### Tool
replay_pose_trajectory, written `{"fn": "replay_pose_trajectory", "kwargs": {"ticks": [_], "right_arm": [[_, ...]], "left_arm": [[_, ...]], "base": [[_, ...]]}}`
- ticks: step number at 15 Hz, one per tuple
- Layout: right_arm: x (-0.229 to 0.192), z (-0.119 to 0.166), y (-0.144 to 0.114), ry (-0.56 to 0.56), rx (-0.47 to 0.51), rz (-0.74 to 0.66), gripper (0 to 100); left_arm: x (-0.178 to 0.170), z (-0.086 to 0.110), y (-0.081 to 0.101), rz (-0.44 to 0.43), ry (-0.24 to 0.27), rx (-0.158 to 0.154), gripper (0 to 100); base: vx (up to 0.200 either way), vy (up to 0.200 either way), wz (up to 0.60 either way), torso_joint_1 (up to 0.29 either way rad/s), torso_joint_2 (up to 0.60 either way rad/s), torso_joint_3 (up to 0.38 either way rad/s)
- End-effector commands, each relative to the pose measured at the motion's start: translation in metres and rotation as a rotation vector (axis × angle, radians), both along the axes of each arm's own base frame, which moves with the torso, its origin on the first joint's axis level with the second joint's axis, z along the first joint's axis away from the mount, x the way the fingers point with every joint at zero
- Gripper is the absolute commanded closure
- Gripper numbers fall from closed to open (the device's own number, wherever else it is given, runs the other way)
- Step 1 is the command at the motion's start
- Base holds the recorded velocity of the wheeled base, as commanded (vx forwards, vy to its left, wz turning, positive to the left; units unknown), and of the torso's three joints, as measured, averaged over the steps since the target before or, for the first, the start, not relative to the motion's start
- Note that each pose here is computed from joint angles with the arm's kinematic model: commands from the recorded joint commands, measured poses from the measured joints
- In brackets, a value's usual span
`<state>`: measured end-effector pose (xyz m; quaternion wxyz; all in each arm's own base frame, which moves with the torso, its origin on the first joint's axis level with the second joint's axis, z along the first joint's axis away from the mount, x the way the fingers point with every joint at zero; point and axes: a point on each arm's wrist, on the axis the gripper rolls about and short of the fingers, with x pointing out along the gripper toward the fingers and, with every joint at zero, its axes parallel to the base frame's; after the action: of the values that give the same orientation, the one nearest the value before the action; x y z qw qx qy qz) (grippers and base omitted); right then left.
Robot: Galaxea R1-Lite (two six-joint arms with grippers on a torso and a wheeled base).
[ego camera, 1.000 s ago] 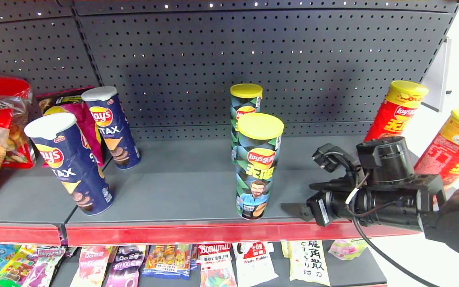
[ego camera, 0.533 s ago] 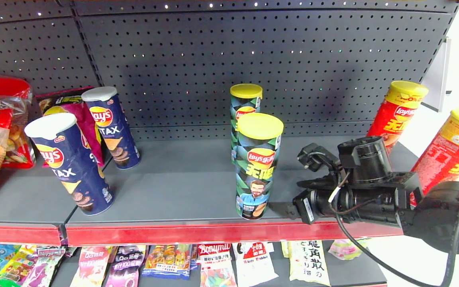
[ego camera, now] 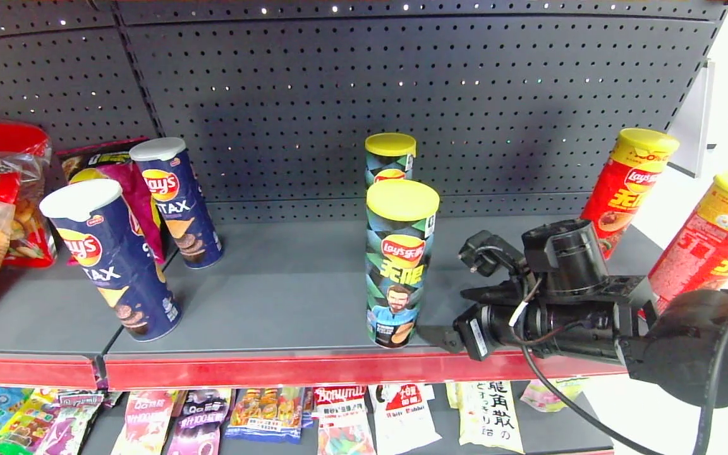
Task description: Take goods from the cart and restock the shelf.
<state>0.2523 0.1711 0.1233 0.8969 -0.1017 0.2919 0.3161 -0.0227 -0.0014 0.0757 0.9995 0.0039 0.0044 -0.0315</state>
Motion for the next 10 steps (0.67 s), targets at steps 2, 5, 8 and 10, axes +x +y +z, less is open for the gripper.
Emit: {"fn": "replay_pose_trajectory", "kwargs": {"ticks": [2, 5, 8, 10], "right_arm": [[0.0005, -0.0026, 0.0009, 0.009, -0.005, 0.002, 0], [0.0012, -0.0019, 0.0008, 0.007, -0.004, 0.001, 0], [0.0036, -0.001, 0.0013, 0.002, 0.0, -0.002, 0], [0.0076, 0.0006, 0.0021, -0.012, 0.005, -0.009, 0]], "left_arm": [[0.0001, 0.0, 0.0, 0.0, 0.002, 0.0, 0], [0.0001, 0.0, 0.0, 0.0, 0.002, 0.0, 0], [0.0001, 0.0, 0.0, 0.0, 0.002, 0.0, 0], [0.0001, 0.0, 0.0, 0.0, 0.002, 0.0, 0]], "base": [[0.0, 0.0, 0.0, 0.0, 0.0, 0.0], [0.0, 0.0, 0.0, 0.0, 0.0, 0.0], [0.0, 0.0, 0.0, 0.0, 0.0, 0.0], [0.0, 0.0, 0.0, 0.0, 0.0, 0.0]]}}
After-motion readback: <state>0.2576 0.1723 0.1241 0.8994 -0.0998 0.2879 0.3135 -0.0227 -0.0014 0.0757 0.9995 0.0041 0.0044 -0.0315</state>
